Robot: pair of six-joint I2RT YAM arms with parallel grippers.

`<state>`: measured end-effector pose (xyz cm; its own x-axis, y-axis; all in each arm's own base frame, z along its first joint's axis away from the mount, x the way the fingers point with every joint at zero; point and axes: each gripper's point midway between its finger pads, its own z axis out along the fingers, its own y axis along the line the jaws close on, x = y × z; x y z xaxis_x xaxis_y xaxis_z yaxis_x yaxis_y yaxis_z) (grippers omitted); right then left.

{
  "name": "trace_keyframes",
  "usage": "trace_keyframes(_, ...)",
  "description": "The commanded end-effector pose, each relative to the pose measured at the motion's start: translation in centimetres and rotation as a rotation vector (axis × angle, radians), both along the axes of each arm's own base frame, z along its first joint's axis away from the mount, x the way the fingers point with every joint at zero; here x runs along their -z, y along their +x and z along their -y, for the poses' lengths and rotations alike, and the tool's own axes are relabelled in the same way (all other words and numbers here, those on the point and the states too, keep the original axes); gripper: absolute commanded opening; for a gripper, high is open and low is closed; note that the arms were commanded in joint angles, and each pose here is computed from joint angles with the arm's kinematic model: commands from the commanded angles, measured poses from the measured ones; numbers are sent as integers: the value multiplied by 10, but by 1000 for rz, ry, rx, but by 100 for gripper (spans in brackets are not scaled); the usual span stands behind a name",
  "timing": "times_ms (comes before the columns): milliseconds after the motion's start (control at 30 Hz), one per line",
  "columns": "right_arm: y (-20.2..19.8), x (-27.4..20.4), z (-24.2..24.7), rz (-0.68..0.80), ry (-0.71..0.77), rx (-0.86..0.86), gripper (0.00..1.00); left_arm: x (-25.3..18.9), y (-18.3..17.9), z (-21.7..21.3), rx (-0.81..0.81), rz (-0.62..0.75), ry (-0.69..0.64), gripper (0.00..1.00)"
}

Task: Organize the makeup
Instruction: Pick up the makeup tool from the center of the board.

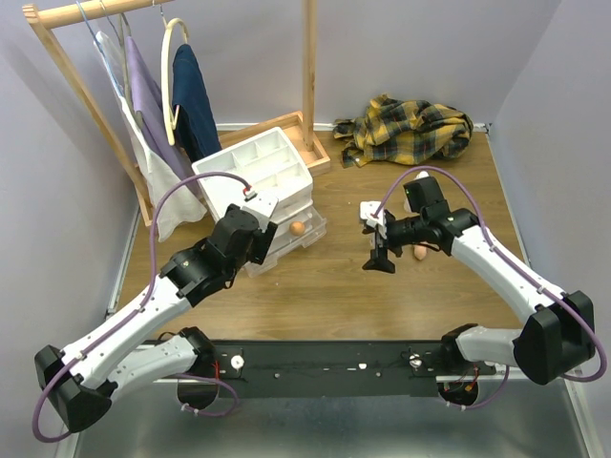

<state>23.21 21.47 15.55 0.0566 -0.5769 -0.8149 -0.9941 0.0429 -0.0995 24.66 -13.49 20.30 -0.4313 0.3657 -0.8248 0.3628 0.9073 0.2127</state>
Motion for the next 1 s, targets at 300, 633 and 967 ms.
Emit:
trace_keyframes(300, 33, -29, 36, 69, 42, 193, 100, -18, -4, 16, 91, 70, -124, 99)
trace_keyframes(633, 50, -35, 58, 86, 29, 309, 100, -12, -6, 22, 117, 42, -119, 99)
trace_keyframes(967, 77, -37, 87, 95, 10, 508, 100, -13, -7, 23, 124, 44, -125, 99)
